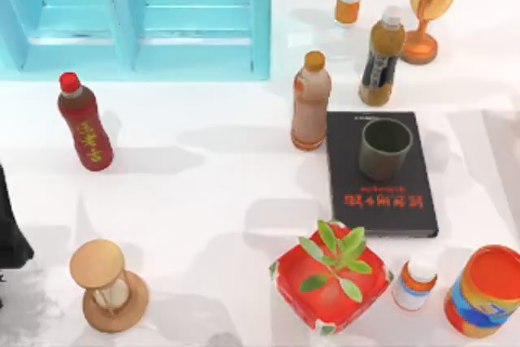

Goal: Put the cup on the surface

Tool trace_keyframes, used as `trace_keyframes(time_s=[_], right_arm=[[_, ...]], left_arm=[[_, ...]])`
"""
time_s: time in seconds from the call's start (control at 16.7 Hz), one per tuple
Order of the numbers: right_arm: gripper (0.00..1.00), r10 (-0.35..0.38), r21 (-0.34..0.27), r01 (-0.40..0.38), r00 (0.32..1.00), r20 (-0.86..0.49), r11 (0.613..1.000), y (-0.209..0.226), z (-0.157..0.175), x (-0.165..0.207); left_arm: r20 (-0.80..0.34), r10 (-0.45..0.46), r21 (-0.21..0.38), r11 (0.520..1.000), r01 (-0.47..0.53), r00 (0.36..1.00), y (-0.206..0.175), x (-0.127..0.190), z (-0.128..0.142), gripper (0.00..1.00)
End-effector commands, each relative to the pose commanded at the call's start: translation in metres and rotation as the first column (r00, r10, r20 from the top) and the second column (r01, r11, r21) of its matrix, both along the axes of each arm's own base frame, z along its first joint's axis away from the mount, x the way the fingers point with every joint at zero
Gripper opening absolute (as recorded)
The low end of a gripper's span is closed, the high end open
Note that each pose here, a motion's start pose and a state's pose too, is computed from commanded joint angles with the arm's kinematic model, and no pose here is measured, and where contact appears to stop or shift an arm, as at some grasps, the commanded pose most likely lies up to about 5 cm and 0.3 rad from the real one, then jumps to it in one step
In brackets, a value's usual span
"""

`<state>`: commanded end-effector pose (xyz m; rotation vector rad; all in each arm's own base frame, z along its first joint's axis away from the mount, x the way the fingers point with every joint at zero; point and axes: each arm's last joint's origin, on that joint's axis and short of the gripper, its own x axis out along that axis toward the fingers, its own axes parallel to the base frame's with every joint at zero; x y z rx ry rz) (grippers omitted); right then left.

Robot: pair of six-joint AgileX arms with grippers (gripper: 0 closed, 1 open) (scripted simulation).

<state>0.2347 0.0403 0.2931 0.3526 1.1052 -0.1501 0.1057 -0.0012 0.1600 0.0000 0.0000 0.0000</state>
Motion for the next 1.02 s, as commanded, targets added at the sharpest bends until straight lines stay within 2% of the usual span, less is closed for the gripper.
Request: trace_keyframes(time_s=[0.24,0.42,0.72,0.9,1.02], right_arm=[[1.0,0.05,-0.093,-0.088,0.936,-0.35,0.992,0.032,-0.019,0.07],[1.0,0.111,-0.112,-0.186,0.87,-0.48,0.976,0.061,-0.036,0.111],[1.0,0.233,-0.073,-0.307,0.838,-0.494,0.949,0.103,-0.042,0.149],[1.0,0.282,-0.051,-0.34,0.847,-0.451,0.939,0.116,-0.035,0.156],[1.0,0.288,-0.048,-0.343,0.849,-0.444,0.938,0.118,-0.034,0.157]], left_arm=[[0.0,0.0,0.0,1.0,0.0,1.0,0.0,0.0,0.0,1.0],[0.0,0.0,0.0,1.0,0.0,1.0,0.0,0.0,0.0,1.0],[0.0,0.0,0.0,1.0,0.0,1.0,0.0,0.0,0.0,1.0],[0.0,0.0,0.0,1.0,0.0,1.0,0.0,0.0,0.0,1.0],[0.0,0.0,0.0,1.0,0.0,1.0,0.0,0.0,0.0,1.0]])
